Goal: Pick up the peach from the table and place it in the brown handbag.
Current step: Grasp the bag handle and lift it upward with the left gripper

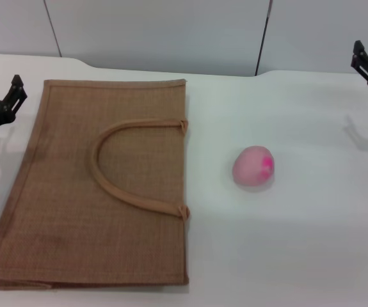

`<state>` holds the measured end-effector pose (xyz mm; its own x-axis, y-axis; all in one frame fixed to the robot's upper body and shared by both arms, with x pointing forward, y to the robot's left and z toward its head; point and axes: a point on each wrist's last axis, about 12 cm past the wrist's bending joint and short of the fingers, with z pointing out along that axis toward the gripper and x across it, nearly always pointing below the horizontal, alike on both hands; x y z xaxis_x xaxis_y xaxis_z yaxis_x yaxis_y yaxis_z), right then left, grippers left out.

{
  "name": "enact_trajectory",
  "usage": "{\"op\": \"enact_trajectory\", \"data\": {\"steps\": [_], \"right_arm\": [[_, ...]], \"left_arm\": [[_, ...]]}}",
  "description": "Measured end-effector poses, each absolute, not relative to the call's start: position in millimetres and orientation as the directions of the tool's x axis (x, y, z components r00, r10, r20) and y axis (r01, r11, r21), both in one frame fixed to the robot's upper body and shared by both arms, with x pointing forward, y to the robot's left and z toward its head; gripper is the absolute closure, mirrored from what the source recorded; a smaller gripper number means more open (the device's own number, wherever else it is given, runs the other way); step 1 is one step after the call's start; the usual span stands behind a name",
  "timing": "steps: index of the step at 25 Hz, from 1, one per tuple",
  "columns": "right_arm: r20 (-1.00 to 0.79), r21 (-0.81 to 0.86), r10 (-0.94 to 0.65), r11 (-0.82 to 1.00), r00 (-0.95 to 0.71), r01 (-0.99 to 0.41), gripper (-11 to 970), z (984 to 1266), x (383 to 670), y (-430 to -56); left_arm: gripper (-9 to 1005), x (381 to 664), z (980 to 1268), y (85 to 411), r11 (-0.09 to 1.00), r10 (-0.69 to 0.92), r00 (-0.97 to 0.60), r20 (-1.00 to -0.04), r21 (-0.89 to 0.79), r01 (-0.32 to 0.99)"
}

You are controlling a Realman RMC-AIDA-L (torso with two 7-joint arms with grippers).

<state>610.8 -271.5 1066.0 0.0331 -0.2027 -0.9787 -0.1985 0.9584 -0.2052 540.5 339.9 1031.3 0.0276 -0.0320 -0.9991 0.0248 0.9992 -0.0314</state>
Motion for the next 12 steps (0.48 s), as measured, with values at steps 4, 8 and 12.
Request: {"op": "enact_trajectory", "data": {"steps": [4,8,12], "right_arm": [[-0.979,-0.206,-0.203,0.958,0.033,-0.199,62,1066.1,611.1,-271.4],[-0.978,-0.208,-0.209,0.957,0.015,-0.203,62,1065.3,613.5,-270.0],[-0.977,-0.21,-0.215,0.956,-0.002,-0.207,63,1064.8,616.0,-268.4]], "left_arm": [[156,541.5,1031.7,338.5,0.999,-0.033,0.029,-0.999,-0.033,0.028],[157,542.0,1031.8,337.8,0.999,-0.034,0.029,-0.999,-0.034,0.029],[159,542.0,1031.8,337.8,0.999,-0.034,0.029,-0.999,-0.034,0.029]]}}
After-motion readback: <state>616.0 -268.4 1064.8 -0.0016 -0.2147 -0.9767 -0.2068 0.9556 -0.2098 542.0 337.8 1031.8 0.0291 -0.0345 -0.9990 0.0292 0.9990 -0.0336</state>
